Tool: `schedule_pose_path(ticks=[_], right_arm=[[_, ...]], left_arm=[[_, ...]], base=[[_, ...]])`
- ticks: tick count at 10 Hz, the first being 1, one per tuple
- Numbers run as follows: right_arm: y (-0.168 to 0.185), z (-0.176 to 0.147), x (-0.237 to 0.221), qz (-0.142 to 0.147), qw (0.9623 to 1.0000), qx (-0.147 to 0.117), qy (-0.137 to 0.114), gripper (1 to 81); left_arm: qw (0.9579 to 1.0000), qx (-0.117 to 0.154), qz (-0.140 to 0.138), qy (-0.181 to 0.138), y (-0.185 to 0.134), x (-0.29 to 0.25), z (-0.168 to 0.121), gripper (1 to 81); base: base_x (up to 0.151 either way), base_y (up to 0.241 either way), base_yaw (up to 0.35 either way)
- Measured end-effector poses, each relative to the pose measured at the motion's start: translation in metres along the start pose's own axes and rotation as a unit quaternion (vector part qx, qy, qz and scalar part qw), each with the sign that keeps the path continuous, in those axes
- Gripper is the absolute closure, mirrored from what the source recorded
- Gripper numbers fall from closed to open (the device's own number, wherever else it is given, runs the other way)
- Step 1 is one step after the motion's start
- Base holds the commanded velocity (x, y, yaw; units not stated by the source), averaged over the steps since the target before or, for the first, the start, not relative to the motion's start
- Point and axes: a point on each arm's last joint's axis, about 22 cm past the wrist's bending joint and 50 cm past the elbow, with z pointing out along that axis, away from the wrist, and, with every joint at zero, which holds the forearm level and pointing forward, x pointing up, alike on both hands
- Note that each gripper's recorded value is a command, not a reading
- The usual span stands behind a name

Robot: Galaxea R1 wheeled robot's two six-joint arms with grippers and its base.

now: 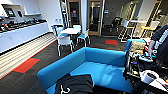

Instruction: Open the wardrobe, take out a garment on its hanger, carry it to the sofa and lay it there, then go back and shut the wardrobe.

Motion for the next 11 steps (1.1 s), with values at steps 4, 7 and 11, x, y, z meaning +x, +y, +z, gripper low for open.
schedule_pose_path(ticks=[4, 7, 11], right_arm=[[-0.0009, 0.0001, -0.0025, 0.0, 1.0, 0.001, -0.003, 1.0], [-0.002, 0.0, -0.0074, 0.001, 1.0, 0.001, -0.007, 1.0], [-0.0022, 0.0004, -0.002, 0.0, 1.0, 0.001, -0.003, 1.0]], left_arm=[[1.0, 0.0, 0.0, 0.0, 0.0002, 0.0005, 0.0001, 1.0], [1.0, 0.0, -0.001, -0.001, 0.0014, -0.0022, 0.0007, 1.0], [1.0, -0.003, 0.0, 0.001, 0.0039, 0.0027, 0.0022, 1.0]], base=[[-0.068, 0.0, 0.0], [0.0, 0.0, 0.0], [0.0, 0.0, 0.0]])
